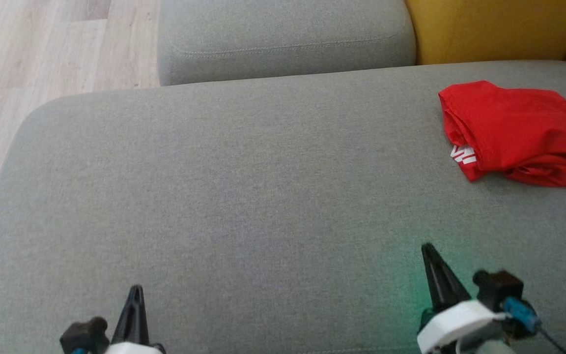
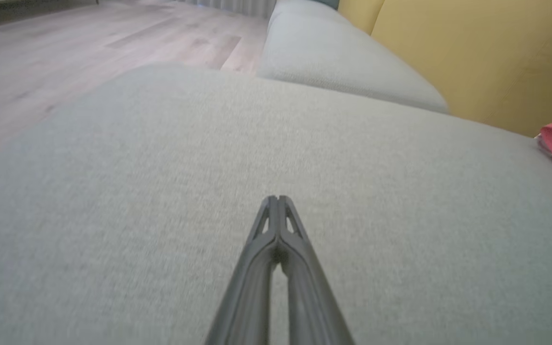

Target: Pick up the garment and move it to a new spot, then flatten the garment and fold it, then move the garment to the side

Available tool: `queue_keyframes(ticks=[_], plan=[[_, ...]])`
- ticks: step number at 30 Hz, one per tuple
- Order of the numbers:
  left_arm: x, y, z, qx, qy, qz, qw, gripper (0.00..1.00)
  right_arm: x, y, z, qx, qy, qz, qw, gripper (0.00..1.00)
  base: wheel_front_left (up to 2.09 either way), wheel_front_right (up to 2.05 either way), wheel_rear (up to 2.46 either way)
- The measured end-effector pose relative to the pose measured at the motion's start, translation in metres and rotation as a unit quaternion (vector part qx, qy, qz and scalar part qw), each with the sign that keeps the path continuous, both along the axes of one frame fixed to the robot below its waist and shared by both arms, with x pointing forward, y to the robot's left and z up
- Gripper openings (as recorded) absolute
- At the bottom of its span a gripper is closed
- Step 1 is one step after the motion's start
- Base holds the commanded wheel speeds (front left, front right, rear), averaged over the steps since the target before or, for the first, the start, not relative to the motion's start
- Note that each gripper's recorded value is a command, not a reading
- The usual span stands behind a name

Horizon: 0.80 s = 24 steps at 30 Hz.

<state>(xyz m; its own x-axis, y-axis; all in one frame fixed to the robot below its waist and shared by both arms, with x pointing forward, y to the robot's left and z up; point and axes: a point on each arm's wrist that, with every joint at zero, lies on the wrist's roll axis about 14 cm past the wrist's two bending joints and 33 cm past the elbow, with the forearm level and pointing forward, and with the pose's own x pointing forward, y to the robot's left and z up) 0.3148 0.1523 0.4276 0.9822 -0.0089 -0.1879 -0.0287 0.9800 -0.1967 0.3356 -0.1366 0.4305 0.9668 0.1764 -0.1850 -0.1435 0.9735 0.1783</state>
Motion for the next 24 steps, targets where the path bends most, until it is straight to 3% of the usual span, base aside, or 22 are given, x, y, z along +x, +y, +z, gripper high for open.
queue_keyframes(ticks=[24], plan=[[0.004, 0.009, -0.005, -0.121, 0.028, 0.040, 0.991, 0.00, 0.006, -0.014, 0.004, 0.124, 0.017, -0.058, 0.990, 0.00, 0.00, 0.00, 0.00]])
